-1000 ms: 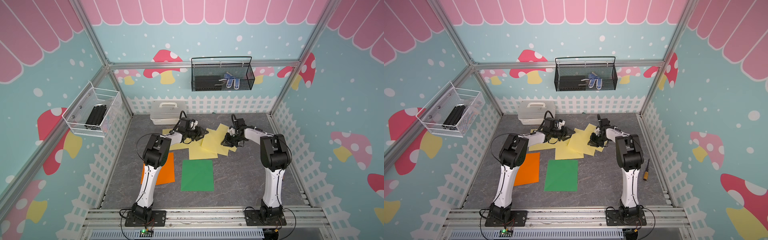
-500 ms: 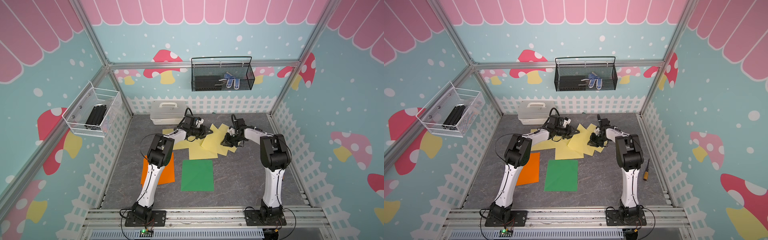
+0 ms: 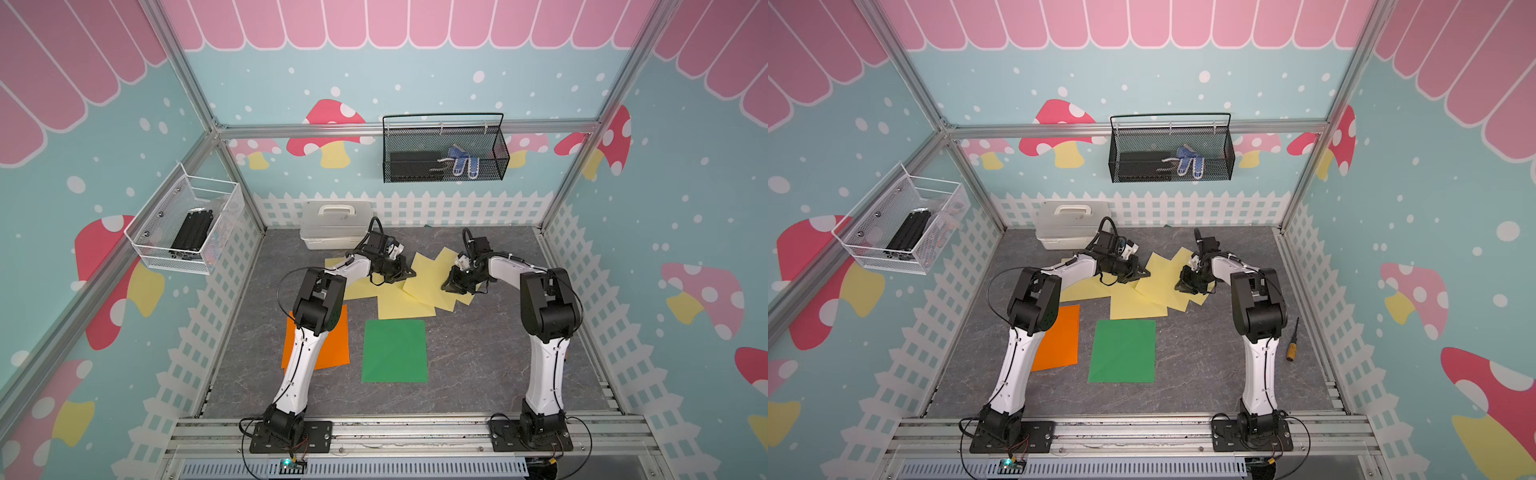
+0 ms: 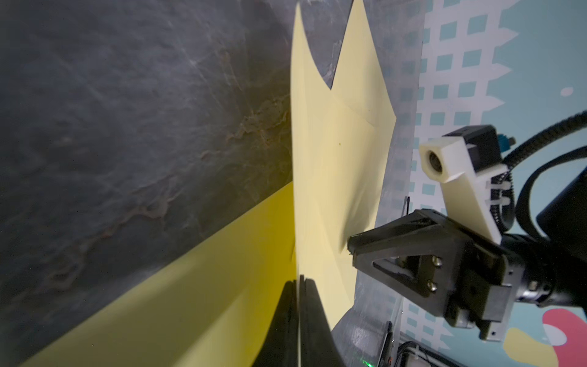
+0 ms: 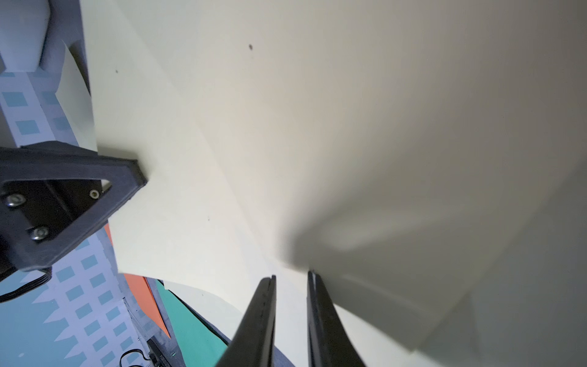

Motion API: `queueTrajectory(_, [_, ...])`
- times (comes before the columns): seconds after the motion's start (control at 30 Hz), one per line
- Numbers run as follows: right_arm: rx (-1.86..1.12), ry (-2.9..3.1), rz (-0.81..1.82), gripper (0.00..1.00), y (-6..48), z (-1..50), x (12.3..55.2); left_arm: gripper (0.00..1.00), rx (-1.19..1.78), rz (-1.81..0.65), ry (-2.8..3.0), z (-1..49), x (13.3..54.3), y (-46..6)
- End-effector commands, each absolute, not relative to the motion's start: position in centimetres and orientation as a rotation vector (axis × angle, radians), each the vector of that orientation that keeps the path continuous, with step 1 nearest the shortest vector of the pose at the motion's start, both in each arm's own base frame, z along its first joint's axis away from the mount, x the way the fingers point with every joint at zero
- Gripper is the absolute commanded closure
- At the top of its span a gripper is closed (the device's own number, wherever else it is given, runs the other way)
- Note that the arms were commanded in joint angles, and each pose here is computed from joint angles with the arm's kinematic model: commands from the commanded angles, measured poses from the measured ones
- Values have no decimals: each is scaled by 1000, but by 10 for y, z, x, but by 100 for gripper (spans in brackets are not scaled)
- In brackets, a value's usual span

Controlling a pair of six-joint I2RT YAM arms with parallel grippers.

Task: Sort the scattered colored papers by color
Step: Pick up the colored paper from the center of the board.

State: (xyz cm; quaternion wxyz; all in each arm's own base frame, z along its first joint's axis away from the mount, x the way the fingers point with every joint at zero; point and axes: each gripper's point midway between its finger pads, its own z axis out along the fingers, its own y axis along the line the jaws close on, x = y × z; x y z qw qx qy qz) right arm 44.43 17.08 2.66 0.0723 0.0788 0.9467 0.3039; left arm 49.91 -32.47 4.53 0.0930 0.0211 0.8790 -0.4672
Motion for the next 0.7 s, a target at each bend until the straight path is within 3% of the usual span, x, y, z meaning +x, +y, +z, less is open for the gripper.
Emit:
queueTrajectory(0.0, [260,2954,852,77,165,-4,427,100,129,-1390,2575,58,503,-333])
queueTrajectory(0.3, [208,2864,828,59,164,39,434,100,106,-1350,2576,66,501,-332])
queueTrajectory(0.67, [167,2664,781,52,155,141,419,100,8,-1367,2503,106,495,-335])
